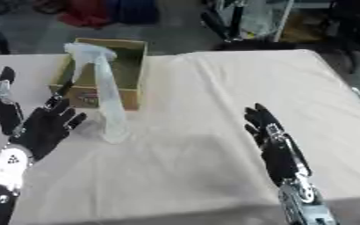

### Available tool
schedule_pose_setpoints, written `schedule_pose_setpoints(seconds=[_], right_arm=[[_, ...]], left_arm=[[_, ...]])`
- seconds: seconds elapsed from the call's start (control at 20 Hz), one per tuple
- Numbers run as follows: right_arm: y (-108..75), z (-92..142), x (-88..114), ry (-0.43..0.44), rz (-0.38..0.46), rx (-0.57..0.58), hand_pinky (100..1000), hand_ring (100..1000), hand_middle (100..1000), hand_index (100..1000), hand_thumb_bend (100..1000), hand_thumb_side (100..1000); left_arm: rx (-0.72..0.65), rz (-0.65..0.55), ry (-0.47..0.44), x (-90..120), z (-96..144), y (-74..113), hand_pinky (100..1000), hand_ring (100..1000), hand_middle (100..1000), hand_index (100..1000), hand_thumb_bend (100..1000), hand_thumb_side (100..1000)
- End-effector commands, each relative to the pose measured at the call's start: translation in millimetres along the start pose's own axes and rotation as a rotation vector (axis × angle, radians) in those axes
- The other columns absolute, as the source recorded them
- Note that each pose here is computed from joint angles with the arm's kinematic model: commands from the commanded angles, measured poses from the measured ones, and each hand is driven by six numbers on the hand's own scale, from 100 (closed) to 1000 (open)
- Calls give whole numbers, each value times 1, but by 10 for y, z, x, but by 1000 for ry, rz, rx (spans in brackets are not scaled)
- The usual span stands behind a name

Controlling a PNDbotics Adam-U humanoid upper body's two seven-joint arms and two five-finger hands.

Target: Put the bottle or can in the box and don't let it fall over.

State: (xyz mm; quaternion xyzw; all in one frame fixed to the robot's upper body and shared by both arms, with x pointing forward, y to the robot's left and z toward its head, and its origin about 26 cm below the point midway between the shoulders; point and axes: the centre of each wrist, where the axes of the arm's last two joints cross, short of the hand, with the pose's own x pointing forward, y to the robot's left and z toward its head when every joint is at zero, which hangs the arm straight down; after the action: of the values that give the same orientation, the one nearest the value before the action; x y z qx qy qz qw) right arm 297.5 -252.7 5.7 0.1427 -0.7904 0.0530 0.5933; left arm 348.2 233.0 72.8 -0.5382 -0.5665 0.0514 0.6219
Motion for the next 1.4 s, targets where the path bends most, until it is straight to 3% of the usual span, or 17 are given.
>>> schedule_pose_setpoints(seconds=[0.05, 1.0, 1.4], right_arm=[[-22, -58, 109, -33, 22, 20, 1000, 995, 921, 986, 100, 805], [-116, -46, 144, -53, 18, -45, 1000, 985, 849, 976, 100, 795], [-173, -32, 161, -61, 37, -87, 1000, 985, 858, 969, 100, 793]], left_arm=[[-51, 9, 20, 100, -90, -110, 541, 211, 215, 1000, 562, 967], [-135, 20, 70, 137, -360, -375, 551, 236, 235, 1000, 520, 972], [-175, 37, 33, 213, -449, -495, 547, 241, 237, 1000, 526, 951]])
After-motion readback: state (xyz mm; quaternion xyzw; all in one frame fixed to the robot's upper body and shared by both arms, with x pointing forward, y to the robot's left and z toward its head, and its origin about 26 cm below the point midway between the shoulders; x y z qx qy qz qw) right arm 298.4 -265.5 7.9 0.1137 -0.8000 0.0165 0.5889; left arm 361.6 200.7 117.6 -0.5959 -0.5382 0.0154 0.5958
